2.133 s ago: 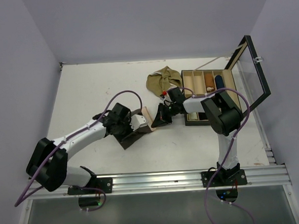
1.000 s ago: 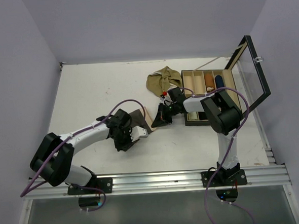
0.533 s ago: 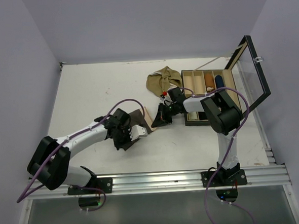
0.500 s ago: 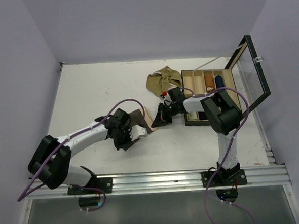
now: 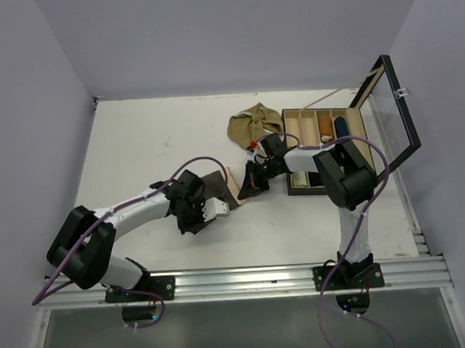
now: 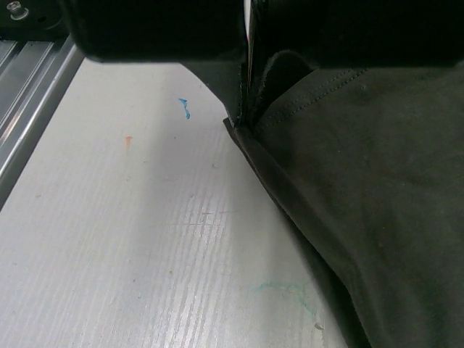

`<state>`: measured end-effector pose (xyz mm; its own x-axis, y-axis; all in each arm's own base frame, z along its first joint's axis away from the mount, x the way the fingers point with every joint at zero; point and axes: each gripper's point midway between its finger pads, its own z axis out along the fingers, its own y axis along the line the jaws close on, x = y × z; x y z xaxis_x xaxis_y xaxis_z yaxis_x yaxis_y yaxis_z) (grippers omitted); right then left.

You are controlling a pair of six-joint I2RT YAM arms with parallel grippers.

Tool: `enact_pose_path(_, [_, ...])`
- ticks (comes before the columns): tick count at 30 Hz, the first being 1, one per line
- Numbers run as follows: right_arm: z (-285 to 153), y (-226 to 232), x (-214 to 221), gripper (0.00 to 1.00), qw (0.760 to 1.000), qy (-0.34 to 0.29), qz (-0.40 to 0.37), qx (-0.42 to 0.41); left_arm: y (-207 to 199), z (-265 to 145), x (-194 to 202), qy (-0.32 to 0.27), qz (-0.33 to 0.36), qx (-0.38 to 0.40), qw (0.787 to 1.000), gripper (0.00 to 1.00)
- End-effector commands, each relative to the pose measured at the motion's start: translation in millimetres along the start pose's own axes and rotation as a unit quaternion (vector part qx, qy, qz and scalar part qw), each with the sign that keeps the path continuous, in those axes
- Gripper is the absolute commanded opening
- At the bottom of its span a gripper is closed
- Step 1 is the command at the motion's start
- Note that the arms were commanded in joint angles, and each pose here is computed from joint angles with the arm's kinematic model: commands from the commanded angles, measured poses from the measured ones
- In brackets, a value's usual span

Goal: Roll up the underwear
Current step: Fold the underwear

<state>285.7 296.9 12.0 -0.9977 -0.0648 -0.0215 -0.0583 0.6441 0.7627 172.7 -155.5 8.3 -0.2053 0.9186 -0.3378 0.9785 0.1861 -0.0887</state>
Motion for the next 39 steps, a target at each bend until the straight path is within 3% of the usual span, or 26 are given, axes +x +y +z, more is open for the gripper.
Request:
enact_pose_path(1, [-5,-58,21,0.00,0.993,0.013,-0.006,0.117,-8,20,41,0.066,0.015,0.013,0.998,0.00])
enact_pose_path(11, [-4,-50,23,0.00,0.995,0.023,-0.007,0.096,-6,18,46,0.073,0.024,0.002,0.997,0.00])
enact_pose_path(21, [-24,-14,0,0.00,0.997,-0.005,-0.051,0.064,-7,19,47,0.071,0.026,0.003,0.997,0.00])
enact_pose_path(39, [-38,8,-22,0.00,0.997,-0.031,-0.052,0.039,-9,21,47,0.070,0.027,0.008,0.997,0.00])
